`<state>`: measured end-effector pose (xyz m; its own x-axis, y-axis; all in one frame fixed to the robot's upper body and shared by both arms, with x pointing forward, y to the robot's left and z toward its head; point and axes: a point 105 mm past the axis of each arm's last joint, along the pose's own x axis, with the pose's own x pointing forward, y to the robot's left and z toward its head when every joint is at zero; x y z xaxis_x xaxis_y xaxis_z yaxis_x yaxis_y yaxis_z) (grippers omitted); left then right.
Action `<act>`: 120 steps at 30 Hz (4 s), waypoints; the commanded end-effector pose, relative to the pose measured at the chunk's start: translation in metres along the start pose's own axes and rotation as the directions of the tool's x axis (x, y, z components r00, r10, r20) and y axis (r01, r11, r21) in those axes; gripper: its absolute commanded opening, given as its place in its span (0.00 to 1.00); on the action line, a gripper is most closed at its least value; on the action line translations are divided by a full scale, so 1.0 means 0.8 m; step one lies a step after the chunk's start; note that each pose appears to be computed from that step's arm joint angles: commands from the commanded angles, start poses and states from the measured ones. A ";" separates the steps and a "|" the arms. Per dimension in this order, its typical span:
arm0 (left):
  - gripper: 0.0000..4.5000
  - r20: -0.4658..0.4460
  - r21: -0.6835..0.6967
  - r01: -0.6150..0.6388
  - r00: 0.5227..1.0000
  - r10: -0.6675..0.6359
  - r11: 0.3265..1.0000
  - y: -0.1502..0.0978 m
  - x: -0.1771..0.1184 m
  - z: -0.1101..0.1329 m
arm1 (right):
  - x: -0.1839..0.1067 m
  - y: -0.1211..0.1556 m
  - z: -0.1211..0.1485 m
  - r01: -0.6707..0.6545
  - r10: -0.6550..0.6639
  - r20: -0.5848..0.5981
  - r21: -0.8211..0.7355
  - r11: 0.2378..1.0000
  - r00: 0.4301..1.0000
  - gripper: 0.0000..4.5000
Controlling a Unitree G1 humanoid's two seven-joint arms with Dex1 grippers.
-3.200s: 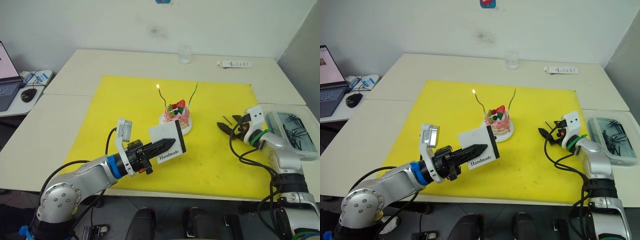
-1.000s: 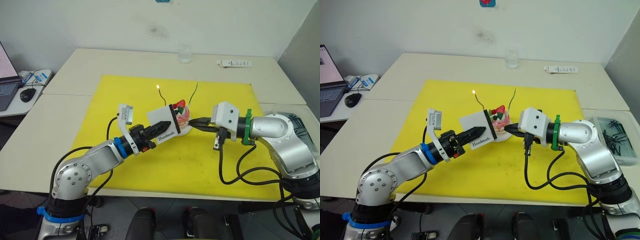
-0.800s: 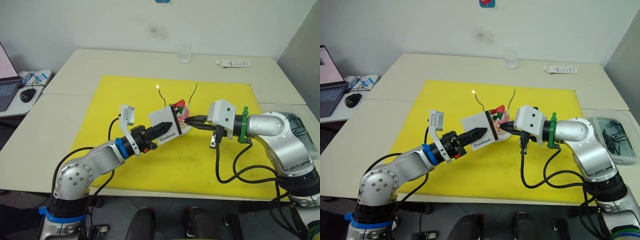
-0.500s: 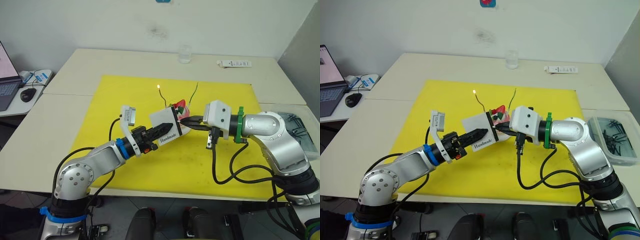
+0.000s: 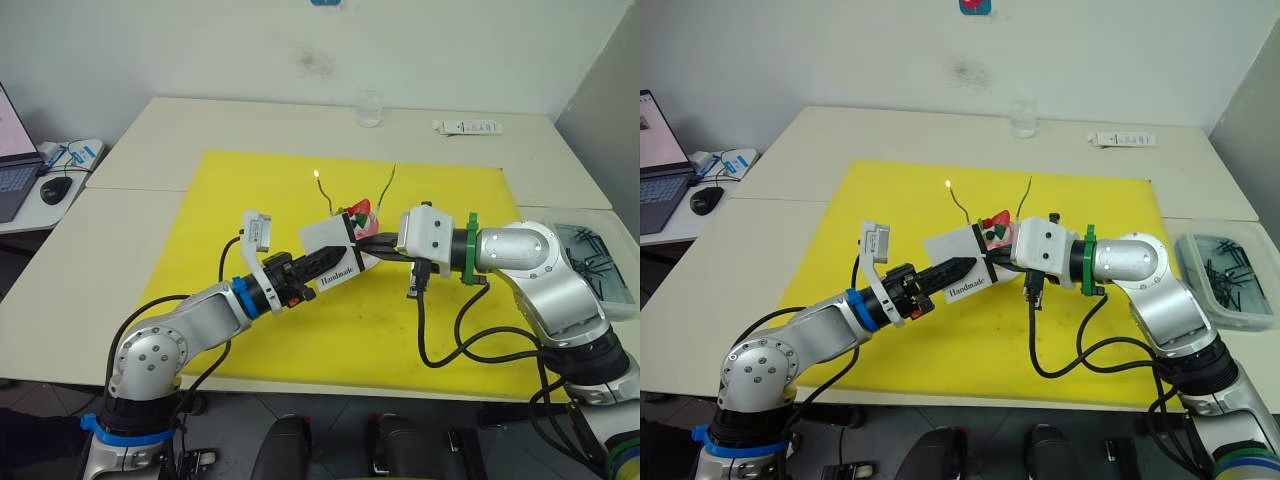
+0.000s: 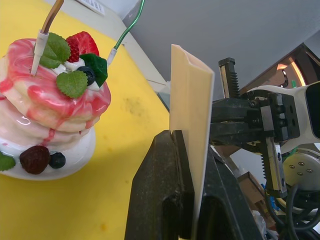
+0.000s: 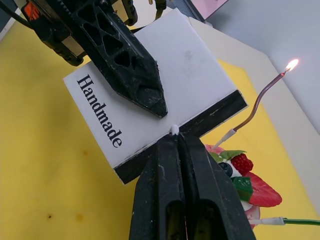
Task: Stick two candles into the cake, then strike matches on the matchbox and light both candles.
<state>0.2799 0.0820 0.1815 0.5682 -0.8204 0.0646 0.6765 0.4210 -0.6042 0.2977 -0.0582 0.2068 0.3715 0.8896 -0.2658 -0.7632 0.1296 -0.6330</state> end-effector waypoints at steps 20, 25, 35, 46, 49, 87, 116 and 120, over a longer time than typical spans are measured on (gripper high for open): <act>0.00 0.028 0.030 0.075 0.997 -0.076 0.997 -0.023 -0.002 0.012 | -0.006 -0.005 -0.009 0.000 -0.001 -0.034 -0.018 1.000 0.999 0.00; 0.00 0.042 0.074 0.118 0.992 -0.122 0.990 -0.035 0.000 0.023 | -0.003 0.007 -0.019 -0.046 0.045 -0.051 -0.008 0.999 0.998 0.00; 0.00 0.076 0.116 0.250 0.963 -0.259 0.961 -0.080 -0.007 0.065 | -0.048 0.025 -0.047 -0.144 0.143 -0.159 0.002 0.990 0.977 0.00; 0.00 -0.031 0.048 0.221 0.975 -0.219 0.974 -0.071 -0.032 0.024 | -0.061 -0.009 -0.040 -0.017 0.017 -0.169 0.004 1.000 0.985 0.00; 0.00 -0.069 0.042 0.203 0.977 -0.200 0.978 -0.067 -0.041 0.012 | -0.064 -0.020 -0.044 0.021 -0.021 -0.177 0.002 1.000 0.984 0.00; 0.00 -0.104 0.041 0.172 0.981 -0.166 0.984 -0.058 -0.049 -0.014 | -0.030 -0.131 -0.052 0.449 -0.442 -0.099 0.052 0.892 0.891 0.00; 0.00 -0.117 0.038 0.189 0.976 -0.183 0.981 -0.056 -0.044 -0.014 | -0.059 -0.123 -0.051 0.465 -0.458 -0.141 0.016 0.885 0.878 0.00; 0.00 -0.120 0.039 0.191 0.975 -0.185 0.981 -0.056 -0.044 -0.013 | -0.053 -0.123 -0.044 0.461 -0.456 -0.122 0.014 0.888 0.882 0.00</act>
<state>0.2249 0.0886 0.1932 0.3839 -0.9214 0.0601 0.7754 0.2864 -0.5629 0.3804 -0.1290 0.2340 0.7485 0.6563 -0.0952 -0.5489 0.5325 -0.6443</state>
